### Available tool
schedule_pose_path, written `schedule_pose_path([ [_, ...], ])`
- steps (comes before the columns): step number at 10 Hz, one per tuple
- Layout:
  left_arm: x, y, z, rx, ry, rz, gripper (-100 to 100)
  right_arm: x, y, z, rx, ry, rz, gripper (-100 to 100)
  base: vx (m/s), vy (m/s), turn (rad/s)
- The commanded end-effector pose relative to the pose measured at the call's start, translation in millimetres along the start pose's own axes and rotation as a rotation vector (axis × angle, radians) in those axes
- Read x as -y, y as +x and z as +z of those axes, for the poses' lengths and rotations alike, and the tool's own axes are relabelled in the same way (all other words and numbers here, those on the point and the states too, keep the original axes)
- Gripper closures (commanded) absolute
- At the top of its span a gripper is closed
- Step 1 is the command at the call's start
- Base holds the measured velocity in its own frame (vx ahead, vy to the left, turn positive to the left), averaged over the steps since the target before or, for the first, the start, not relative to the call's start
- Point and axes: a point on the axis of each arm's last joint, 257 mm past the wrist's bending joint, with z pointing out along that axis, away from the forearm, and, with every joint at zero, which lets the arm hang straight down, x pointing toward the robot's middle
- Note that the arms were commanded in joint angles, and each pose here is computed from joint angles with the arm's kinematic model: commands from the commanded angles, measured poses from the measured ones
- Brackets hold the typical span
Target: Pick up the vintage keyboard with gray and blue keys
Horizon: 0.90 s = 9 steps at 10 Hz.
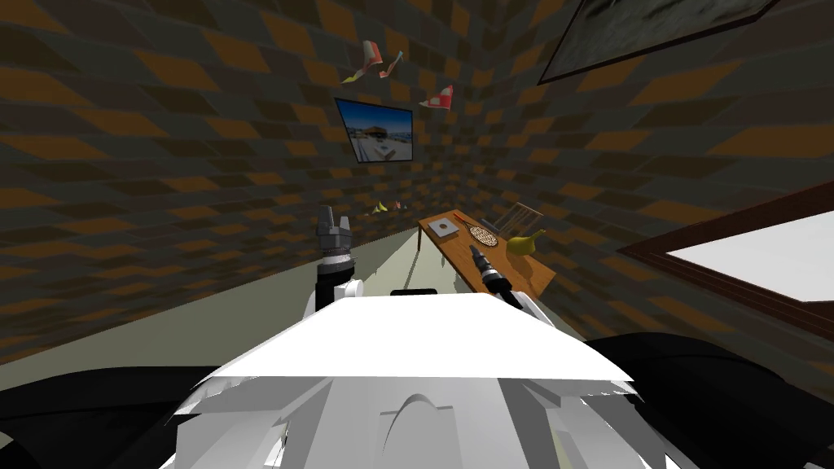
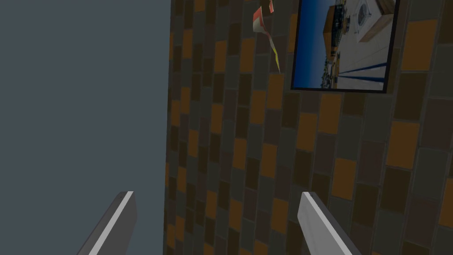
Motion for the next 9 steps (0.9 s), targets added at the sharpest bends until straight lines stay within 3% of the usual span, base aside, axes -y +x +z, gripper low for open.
schedule_pose_path([
  [1, 0, 0.0, 0.0, 0.0, 0.0, 0.0, 0, 35, 8, -6.8, -0.039, 0.08, -0.037, -100, 0.077, 0.061, 0.044],
  [3, 0, 0.0, 0.0, 0.0, 0.0, 0.0, 0, 95, 17, -24.6, -0.103, 0.221, -0.099, -100, 0.117, 0.124, 0.11],
  [4, 0, 0.0, 0.0, 0.0, 0.0, 0.0, 0, 96, 15, -24.5, -0.107, 0.22, -0.109, -100, 0.114, 0.097, 0.019],
  [5, 0, 0.0, 0.0, 0.0, 0.0, 0.0, 0, 122, 18, -35.5, -0.141, 0.282, -0.149, -100, 0.102, 0.07, 0.083],
  [6, 0, 0.0, 0.0, 0.0, 0.0, 0.0, 0, 124, 18, -36.3, -0.142, 0.286, -0.15, -100, 0.07, 0.047, 0.039],
  [7, 0, 0.0, 0.0, 0.0, 0.0, 0.0, 0, 151, 20, -49.7, -0.178, 0.349, -0.193, -100, 0.074, 0.039, 0.068],
  [8, 0, 0.0, 0.0, 0.0, 0.0, 0.0, 0, 152, 20, -50.0, -0.179, 0.35, -0.193, -100, 0.063, 0.031, 0.043],
  [9, 0, 0.0, 0.0, 0.0, 0.0, 0.0, 0, 179, 21, -65.6, -0.218, 0.412, -0.239, -100, 0.076, 0.034, 0.09],
])
